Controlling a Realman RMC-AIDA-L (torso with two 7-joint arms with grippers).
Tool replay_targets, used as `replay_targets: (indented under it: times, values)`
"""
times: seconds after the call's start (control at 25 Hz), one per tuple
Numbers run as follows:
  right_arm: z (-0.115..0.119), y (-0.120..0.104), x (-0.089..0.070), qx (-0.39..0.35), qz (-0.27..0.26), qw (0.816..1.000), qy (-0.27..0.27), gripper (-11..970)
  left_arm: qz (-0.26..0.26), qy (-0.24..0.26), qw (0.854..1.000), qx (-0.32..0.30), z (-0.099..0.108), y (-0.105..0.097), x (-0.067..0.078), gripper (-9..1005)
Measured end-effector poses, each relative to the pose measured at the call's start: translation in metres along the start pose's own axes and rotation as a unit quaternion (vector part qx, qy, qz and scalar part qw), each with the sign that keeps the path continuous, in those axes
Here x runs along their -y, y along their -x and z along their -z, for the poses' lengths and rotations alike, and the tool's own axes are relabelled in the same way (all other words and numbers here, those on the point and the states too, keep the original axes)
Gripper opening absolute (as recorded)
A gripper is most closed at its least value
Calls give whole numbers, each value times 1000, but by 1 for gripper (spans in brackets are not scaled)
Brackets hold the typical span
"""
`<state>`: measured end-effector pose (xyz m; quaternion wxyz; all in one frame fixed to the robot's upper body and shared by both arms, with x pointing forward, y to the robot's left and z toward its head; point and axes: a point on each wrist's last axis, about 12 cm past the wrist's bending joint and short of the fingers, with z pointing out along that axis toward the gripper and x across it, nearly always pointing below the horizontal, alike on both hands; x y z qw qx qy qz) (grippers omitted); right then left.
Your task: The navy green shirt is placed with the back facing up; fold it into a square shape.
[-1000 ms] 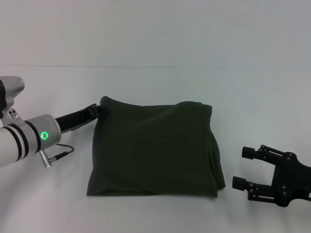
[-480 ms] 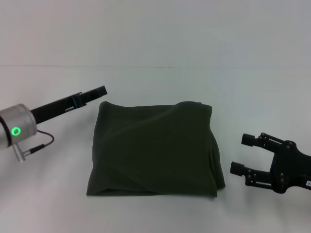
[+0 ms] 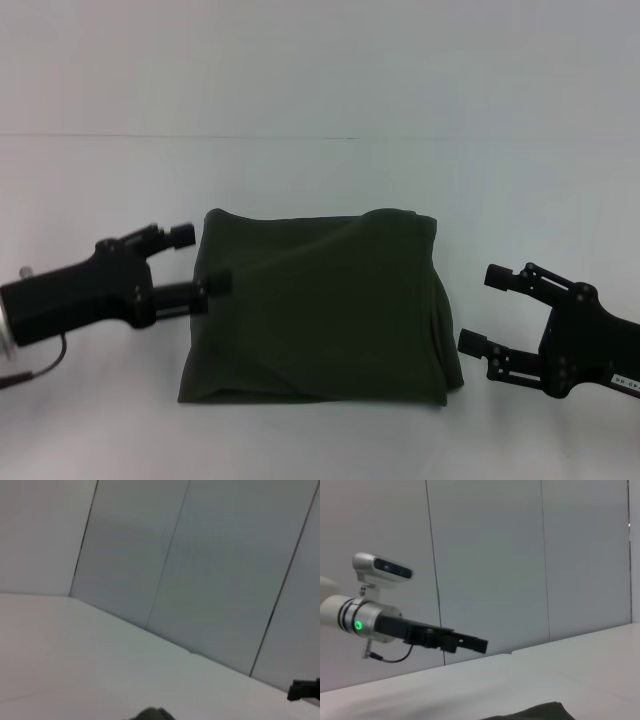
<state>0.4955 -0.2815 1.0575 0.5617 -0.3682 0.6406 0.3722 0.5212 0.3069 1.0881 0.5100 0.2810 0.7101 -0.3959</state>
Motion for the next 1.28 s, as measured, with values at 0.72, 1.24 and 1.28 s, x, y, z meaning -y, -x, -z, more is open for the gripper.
replay_targets:
  times: [0.72, 1.24, 1.28]
  values:
    - [13, -51, -21, -61, -24, 995, -79, 900, -32, 45, 997, -59, 15, -59, 18, 950]
    - [10, -51, -21, -62, -23, 995, -74, 899, -34, 43, 997, -60, 12, -60, 18, 950]
    - [10, -51, -21, -62, -23, 995, -74, 899, -34, 43, 997, -60, 11, -60, 18, 950]
